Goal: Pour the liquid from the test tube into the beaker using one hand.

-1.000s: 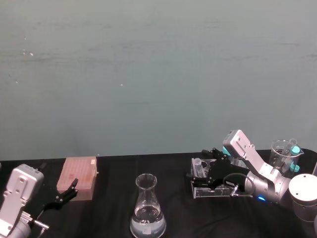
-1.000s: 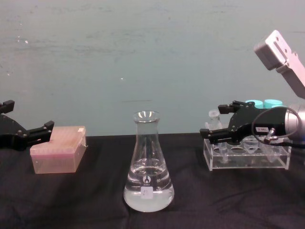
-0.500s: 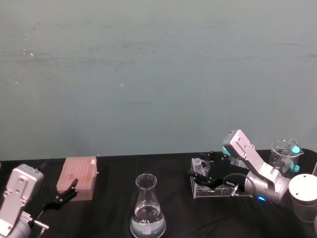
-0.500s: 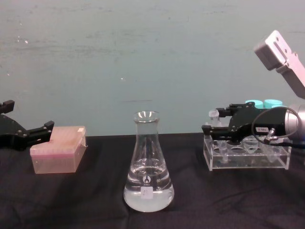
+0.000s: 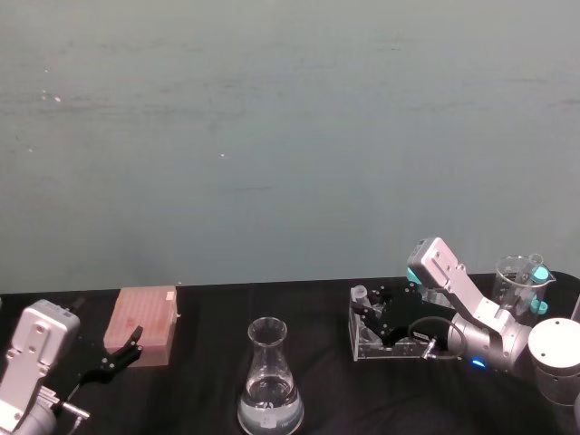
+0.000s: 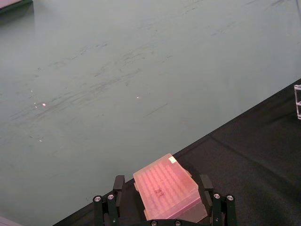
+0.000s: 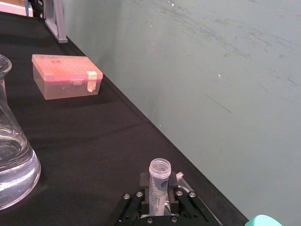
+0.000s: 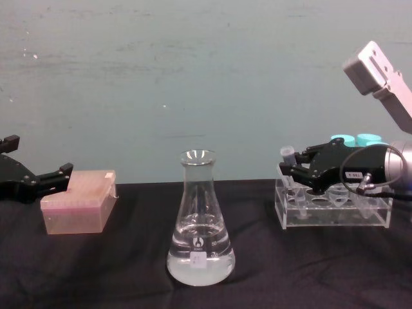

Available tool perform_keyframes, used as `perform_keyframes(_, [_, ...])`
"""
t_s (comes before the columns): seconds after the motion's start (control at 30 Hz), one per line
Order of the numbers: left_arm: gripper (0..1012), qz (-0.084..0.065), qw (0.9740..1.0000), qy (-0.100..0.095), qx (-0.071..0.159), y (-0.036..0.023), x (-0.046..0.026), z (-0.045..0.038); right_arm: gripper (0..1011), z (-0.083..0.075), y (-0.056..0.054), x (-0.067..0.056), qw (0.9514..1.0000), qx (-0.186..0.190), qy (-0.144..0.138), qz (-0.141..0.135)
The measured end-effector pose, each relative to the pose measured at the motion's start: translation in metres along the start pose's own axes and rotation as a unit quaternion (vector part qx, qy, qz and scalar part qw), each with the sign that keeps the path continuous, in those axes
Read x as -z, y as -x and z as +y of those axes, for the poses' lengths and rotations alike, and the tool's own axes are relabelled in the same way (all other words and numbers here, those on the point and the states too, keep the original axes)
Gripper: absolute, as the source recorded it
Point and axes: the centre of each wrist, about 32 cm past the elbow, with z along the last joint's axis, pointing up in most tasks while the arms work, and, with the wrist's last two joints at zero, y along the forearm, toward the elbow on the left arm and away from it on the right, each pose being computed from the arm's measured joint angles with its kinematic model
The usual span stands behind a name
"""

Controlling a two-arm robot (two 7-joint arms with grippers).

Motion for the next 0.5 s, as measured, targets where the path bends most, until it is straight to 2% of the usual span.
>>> perform_keyframes(0.07, [1000,0.0,1.0,0.0,0.0,0.0,0.0,0.0,212,0.0,0.0,0.0,1.0,0.0,0.0,0.0])
perform_keyframes(0.5, [1000,0.0,1.0,0.0,0.0,0.0,0.0,0.0,212,0.0,0.0,0.0,1.0,0.0,0.0,0.0])
